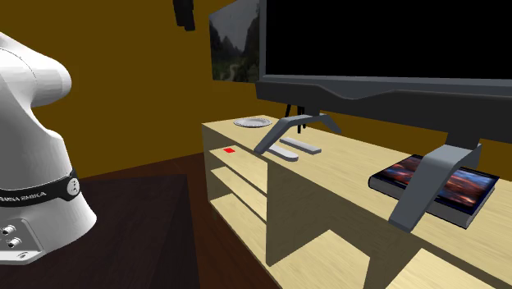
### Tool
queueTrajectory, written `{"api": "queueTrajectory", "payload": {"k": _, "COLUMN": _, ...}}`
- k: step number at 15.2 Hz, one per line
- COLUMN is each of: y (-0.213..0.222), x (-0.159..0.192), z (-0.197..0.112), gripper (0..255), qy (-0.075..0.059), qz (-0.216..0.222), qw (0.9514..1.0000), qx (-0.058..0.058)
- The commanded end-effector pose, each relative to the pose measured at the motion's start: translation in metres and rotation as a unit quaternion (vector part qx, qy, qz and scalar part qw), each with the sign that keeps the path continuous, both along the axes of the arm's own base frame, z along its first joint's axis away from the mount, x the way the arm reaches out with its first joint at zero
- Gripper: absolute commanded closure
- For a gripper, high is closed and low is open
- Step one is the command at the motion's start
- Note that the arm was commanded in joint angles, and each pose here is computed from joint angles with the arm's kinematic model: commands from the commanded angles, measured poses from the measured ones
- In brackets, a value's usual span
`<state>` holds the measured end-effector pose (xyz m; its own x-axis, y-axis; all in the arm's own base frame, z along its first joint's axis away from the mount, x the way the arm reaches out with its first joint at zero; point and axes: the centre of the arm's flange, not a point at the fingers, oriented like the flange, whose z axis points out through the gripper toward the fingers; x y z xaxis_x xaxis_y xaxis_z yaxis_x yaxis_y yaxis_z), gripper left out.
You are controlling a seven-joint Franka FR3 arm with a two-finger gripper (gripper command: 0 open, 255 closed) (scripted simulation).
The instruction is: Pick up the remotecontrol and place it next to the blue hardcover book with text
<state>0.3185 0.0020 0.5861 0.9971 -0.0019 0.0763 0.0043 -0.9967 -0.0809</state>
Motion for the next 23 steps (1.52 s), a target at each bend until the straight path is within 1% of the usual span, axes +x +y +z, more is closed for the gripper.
{"api": "queueTrajectory", "payload": {"k": 1, "y": 0.0, "x": 0.0, "z": 0.0, "gripper": 0, "qy": 0.0, "qz": 0.0, "qw": 1.0, "qx": 0.0}}
{"api": "queueTrajectory", "payload": {"k": 6, "y": 0.052, "x": 0.017, "z": -0.039, "gripper": 0, "qy": 0.007, "qz": -0.059, "qw": 0.9983, "qx": -0.002}}
{"api": "queueTrajectory", "payload": {"k": 9, "y": 0.083, "x": 0.031, "z": -0.062, "gripper": 0, "qy": 0.01, "qz": -0.094, "qw": 0.9955, "qx": -0.003}}
{"api": "queueTrajectory", "payload": {"k": 12, "y": 0.112, "x": 0.046, "z": -0.086, "gripper": 0, "qy": 0.014, "qz": -0.129, "qw": 0.9916, "qx": -0.004}}
{"api": "queueTrajectory", "payload": {"k": 17, "y": 0.158, "x": 0.075, "z": -0.126, "gripper": 0, "qy": 0.021, "qz": -0.186, "qw": 0.9822, "qx": -0.006}}
{"api": "queueTrajectory", "payload": {"k": 20, "y": 0.184, "x": 0.094, "z": -0.15, "gripper": 0, "qy": 0.025, "qz": -0.221, "qw": 0.975, "qx": -0.007}}
{"api": "queueTrajectory", "payload": {"k": 23, "y": 0.208, "x": 0.116, "z": -0.174, "gripper": 0, "qy": 0.028, "qz": -0.255, "qw": 0.9665, "qx": -0.009}}
